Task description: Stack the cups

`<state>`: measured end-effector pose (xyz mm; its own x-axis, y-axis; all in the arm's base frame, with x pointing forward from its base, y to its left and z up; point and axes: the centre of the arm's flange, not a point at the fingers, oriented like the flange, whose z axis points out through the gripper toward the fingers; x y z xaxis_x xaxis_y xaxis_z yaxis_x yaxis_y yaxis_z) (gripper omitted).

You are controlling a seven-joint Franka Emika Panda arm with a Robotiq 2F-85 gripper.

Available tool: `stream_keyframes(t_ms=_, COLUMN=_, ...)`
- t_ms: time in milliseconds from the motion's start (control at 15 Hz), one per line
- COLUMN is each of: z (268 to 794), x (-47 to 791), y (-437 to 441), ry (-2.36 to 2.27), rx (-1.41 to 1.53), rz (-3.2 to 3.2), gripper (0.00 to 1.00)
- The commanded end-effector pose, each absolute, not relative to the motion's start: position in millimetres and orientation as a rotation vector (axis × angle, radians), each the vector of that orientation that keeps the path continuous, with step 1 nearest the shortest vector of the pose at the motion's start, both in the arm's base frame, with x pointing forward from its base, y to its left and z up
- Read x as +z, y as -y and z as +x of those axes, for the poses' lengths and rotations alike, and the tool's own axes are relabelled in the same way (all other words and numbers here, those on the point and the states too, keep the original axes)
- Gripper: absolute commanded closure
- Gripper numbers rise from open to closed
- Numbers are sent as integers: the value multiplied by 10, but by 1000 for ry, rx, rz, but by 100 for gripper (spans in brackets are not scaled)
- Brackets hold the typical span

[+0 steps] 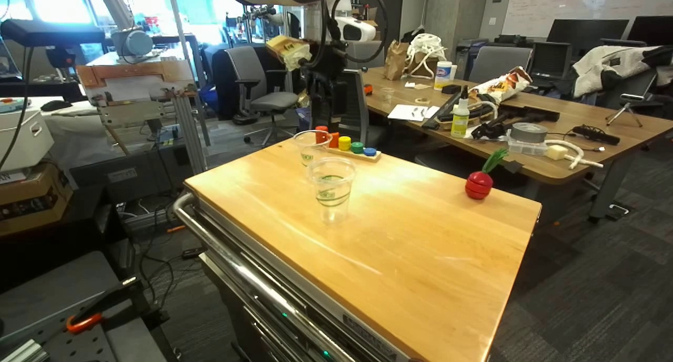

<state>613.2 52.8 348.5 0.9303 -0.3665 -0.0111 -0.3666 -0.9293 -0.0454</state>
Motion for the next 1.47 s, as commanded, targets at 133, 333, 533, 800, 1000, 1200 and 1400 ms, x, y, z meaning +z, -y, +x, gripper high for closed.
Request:
stream_keyframes(t_ms=133, z=6531, x=3325, y=-692, ry=-460, rx=19, rz=-3084, gripper=0)
stream_keyframes(t_ms=333, z=6582, x=3178, y=-666, ry=-460, rx=37, rz=-3079, gripper=25)
stream_keyframes(t_ms=533, z=6629, x=3059, y=-601, ry=-468, rx=58, rz=-3081, gripper=50)
stream_keyframes(t_ms=800, z=6651, x=3020, y=-581, ry=-446, rx=79, rz=-3079, gripper=81)
stream_keyframes(t_ms=1000, z=6632, x=3073, y=-599, ry=-433, rx=77, rz=-3072, gripper=99)
stream_keyframes(t_ms=1200, z=6628, x=3202, y=-612, ry=-468, rx=73, rz=-3029, gripper=98)
stream_keyframes(t_ms=1400, z=6596, x=3295, y=-574, ry=-498, rx=63, rz=-2995, gripper=98)
